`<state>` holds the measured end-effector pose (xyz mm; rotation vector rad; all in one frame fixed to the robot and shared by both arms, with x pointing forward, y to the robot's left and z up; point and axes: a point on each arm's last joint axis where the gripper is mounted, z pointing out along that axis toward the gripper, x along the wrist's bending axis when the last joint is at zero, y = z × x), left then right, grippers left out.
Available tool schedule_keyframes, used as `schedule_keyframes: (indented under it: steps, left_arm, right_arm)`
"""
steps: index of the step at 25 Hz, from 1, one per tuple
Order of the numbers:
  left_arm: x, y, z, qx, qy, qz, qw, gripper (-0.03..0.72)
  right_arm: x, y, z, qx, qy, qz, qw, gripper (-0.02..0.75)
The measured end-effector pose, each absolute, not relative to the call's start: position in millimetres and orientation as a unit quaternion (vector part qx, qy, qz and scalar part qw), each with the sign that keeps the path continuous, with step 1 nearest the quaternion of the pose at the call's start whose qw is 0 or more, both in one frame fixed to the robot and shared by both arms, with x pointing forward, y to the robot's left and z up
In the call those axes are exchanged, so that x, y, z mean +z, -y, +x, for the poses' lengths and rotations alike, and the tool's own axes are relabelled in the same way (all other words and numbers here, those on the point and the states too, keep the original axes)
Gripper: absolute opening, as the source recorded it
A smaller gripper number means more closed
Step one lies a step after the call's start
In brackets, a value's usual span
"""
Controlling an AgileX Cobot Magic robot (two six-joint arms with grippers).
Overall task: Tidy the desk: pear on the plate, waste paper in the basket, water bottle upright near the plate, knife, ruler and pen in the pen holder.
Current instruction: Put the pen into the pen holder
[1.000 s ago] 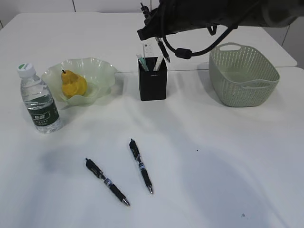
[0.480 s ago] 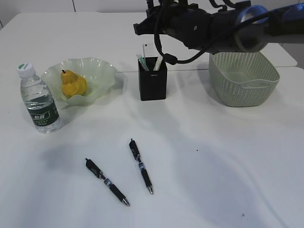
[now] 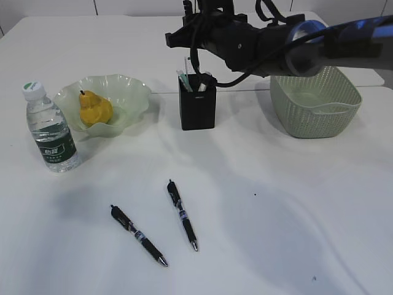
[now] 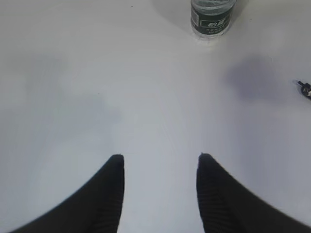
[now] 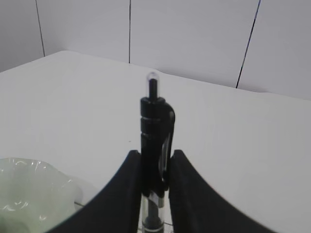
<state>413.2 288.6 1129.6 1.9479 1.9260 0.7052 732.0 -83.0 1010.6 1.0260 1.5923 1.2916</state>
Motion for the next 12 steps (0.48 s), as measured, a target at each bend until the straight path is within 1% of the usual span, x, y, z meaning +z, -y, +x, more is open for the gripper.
schedule_keyframes:
  steps: [12]
  left_arm:
    - [1130, -289, 413, 0.246, -0.673, 0.680, 0.156, 0.341]
  right_arm:
    - [989, 79, 739, 0.505, -0.643, 0.417, 0.398, 0.155]
